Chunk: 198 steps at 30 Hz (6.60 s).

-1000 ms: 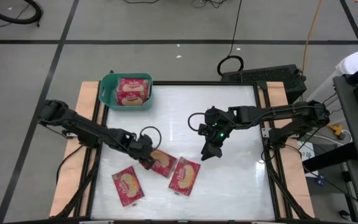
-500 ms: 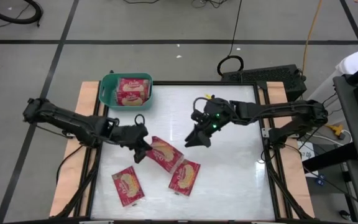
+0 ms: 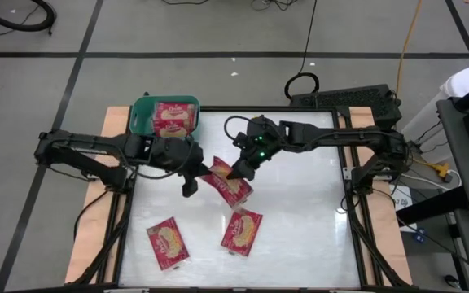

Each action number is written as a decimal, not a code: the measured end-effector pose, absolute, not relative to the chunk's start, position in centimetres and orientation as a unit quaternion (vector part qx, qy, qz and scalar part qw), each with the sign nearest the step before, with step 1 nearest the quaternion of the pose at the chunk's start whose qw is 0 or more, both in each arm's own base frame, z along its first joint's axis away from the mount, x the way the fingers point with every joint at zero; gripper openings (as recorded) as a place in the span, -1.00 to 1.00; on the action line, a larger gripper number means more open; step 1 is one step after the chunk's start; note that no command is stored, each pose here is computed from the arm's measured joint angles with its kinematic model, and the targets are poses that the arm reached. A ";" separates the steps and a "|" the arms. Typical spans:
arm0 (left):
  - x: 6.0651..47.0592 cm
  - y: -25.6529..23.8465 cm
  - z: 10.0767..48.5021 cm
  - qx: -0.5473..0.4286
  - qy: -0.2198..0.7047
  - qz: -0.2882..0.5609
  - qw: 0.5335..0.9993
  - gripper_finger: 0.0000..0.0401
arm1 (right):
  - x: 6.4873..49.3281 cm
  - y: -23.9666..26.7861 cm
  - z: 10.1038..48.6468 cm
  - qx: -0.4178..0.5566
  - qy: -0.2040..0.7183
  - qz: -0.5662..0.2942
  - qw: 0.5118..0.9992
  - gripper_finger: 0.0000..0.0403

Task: Sort popcorn bags into baskets
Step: Put the red popcorn bag into the green bin

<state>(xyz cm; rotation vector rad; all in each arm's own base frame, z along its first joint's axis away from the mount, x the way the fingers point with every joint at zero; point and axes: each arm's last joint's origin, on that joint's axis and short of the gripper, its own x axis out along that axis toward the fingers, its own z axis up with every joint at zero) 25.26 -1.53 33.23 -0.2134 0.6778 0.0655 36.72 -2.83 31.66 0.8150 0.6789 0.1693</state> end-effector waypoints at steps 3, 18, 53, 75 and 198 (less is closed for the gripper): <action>25.4 -0.6 33.5 -0.096 0.324 0.028 0.941 -0.99 | 37.3 -3.2 31.3 0.383 0.314 0.082 0.865 0.10; 25.4 1.7 34.1 -0.074 0.292 0.086 0.950 -0.65 | 37.6 -6.1 31.5 0.389 0.262 0.038 0.883 -0.91; 28.6 10.0 37.6 -0.238 -0.087 0.321 0.913 0.15 | 28.8 -22.9 39.0 0.366 -0.064 -0.102 0.923 -0.90; 33.7 14.2 34.8 -0.263 -0.289 0.264 0.882 0.10 | 28.0 -22.4 37.2 0.374 -0.262 -0.060 0.887 -0.90; 34.9 2.2 30.7 -0.389 -0.331 0.298 0.806 0.19 | 26.8 -20.2 37.5 0.504 -0.087 0.032 0.858 -1.00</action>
